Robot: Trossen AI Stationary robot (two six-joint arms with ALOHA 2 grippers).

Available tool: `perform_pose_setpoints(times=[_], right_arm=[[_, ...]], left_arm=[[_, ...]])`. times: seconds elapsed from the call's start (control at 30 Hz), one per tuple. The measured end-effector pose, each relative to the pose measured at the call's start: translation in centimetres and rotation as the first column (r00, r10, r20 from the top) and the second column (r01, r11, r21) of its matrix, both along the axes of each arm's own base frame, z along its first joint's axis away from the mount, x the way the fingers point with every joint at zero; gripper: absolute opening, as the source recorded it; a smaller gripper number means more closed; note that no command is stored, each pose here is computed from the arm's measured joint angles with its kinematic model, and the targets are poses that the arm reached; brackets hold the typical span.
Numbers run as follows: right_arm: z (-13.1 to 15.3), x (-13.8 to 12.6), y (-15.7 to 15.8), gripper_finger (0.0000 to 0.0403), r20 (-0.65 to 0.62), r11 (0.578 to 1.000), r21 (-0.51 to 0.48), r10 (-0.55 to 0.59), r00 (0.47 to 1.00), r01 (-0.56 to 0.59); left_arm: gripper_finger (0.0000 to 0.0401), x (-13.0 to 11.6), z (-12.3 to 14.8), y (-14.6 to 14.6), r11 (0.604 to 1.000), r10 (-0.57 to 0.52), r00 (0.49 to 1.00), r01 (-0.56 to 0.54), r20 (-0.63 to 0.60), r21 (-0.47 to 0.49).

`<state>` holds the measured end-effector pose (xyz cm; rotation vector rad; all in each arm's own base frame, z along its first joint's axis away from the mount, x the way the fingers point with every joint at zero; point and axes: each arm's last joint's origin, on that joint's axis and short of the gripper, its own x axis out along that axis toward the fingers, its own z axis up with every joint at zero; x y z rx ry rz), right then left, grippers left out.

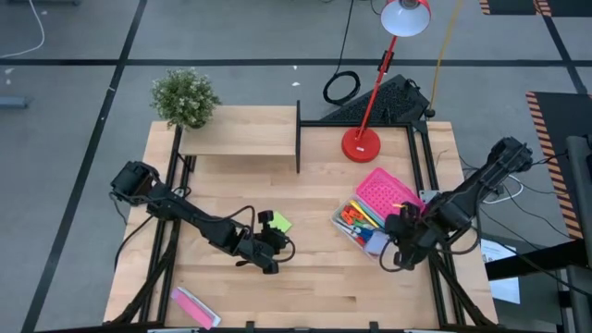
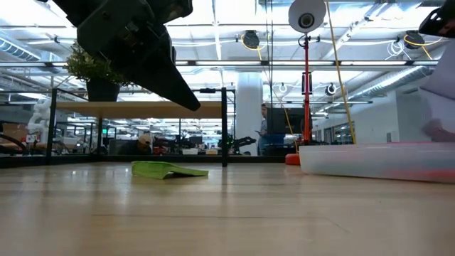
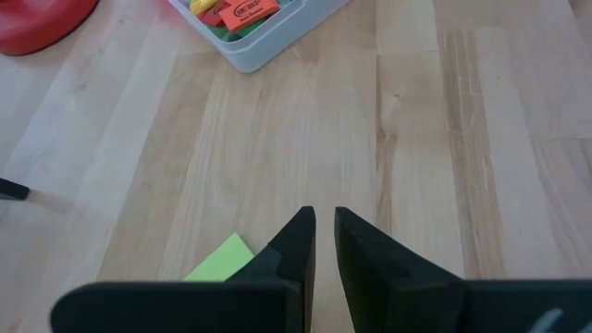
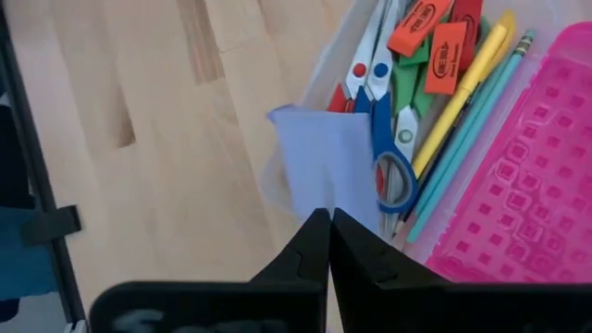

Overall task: Pack school essentials
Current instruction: Put the purple sticky notes into the pink supply box

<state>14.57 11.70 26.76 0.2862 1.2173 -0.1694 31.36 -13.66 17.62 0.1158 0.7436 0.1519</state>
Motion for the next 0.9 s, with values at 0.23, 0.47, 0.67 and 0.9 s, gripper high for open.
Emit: perform_pose_setpoints(times=[0.23, 0.47, 0.67, 0.9], right_arm=[[-0.3, 0.5, -0.5, 0.0, -0.027, 0.999, -0.025, -0.033, 0.999, 0.032], [-1.0, 1.1, -0.7, 0.0014, -0.069, 0.996, -0.061, -0.064, 0.996, 0.059], [-1.8, 1.7, -0.3, 0.0056, -0.118, 0.995, -0.071, -0.08, 0.99, 0.072], [-2.2, 2.0, 0.0, 0.0108, -0.12, 0.994, -0.092, -0.068, 0.991, 0.057]], left_arm=[[0.0049, 0.0, 0.0, 0.0, 1.0, -0.001, 1.0, 0.001, -0.001, 0.0], [0.0049, 0.0, 0.0, 0.0, 1.0, -0.001, 1.0, 0.001, -0.001, 0.001], [0.0049, 0.0, 0.0, 0.0, 1.0, -0.002, 1.0, 0.002, -0.001, 0.001], [0.0049, 0.0, 0.0, 0.0, 1.0, -0.001, 1.0, 0.001, -0.001, 0.001]])
